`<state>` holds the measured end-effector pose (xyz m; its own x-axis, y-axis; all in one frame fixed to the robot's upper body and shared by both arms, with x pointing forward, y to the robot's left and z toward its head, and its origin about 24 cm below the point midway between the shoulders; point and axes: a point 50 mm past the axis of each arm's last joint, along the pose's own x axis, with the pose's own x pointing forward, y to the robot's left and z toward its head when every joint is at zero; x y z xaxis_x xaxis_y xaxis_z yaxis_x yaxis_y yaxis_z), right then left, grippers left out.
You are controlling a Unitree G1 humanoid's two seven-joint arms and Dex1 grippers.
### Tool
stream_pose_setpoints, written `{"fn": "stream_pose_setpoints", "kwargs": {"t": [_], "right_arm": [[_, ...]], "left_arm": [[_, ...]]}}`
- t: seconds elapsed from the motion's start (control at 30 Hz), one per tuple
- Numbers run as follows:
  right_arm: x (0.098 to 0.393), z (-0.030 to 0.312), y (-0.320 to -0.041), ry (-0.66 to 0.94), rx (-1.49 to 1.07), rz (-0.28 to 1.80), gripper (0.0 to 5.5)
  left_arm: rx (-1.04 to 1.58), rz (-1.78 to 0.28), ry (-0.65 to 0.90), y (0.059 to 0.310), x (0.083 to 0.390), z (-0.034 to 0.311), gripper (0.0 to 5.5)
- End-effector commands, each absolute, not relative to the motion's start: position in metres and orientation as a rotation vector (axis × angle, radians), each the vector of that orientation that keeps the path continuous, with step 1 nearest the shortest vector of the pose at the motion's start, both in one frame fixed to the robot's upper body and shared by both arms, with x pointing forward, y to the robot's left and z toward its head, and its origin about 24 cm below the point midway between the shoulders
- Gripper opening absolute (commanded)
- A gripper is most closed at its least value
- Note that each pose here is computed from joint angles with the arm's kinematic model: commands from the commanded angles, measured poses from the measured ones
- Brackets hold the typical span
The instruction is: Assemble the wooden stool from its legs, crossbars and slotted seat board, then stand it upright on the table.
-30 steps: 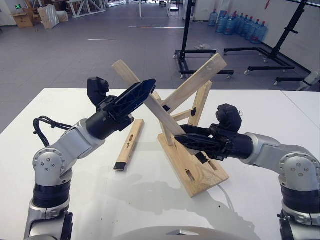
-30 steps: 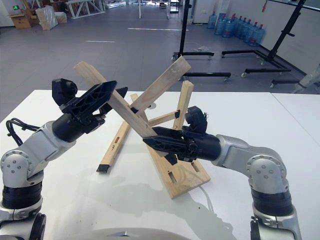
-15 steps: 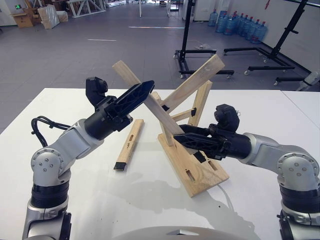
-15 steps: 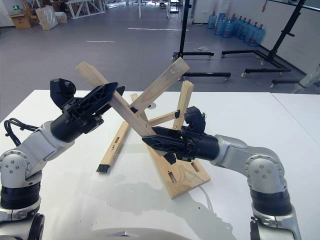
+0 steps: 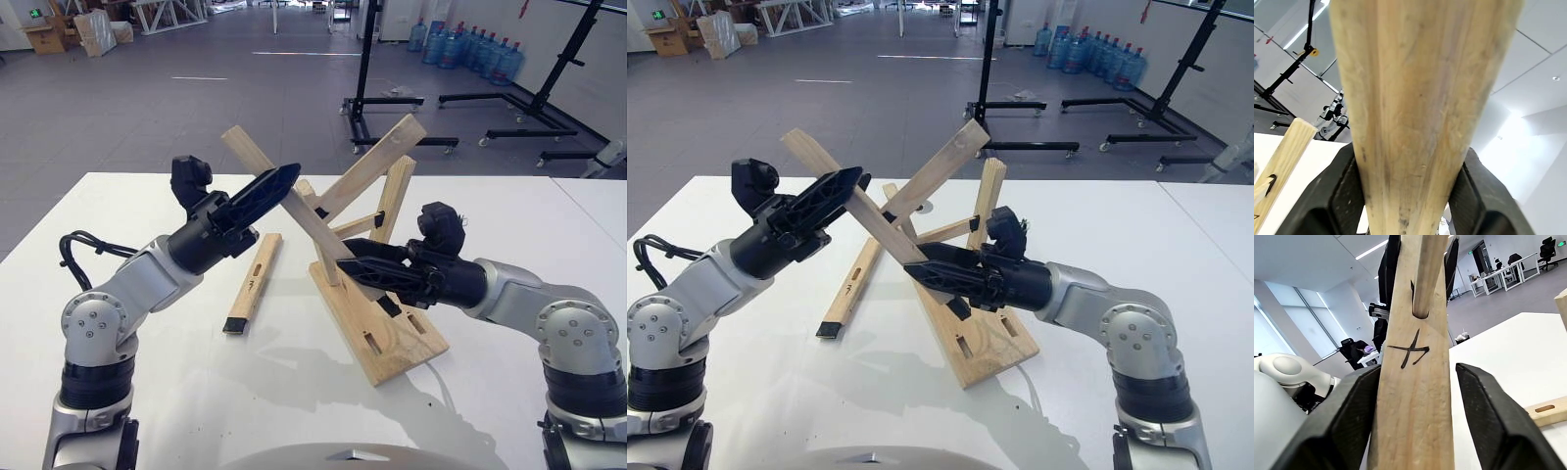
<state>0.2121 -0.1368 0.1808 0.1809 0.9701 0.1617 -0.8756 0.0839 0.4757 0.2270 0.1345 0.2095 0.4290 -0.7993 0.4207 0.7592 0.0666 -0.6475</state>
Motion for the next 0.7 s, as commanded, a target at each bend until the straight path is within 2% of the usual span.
{"fn": "stream_pose_setpoints", "kwargs": {"t": [0.03, 0.23, 0.4, 0.57, 0.7], "right_arm": [[0.212, 0.177, -0.138, 0.231, 0.497, 1.386, 3.38], [0.214, 0.183, -0.165, 0.212, 0.452, 1.336, 4.53], [0.226, 0.187, -0.22, 0.221, 0.259, 1.096, 5.33], [0.255, 0.153, -0.282, 0.471, -0.362, 0.68, 5.4], [0.253, 0.116, -0.313, 0.673, -0.651, 0.626, 5.4]], "left_arm": [[-0.884, -1.15, 0.071, 0.135, 0.229, 0.204, 2.07], [-0.818, -1.117, 0.075, 0.138, 0.231, 0.196, 2.06], [-0.753, -1.083, 0.084, 0.146, 0.23, 0.186, 2.06], [-0.582, -1.064, 0.088, 0.153, 0.228, 0.175, 2.06], [-0.523, -1.071, 0.051, 0.151, 0.227, 0.176, 2.06]]}}
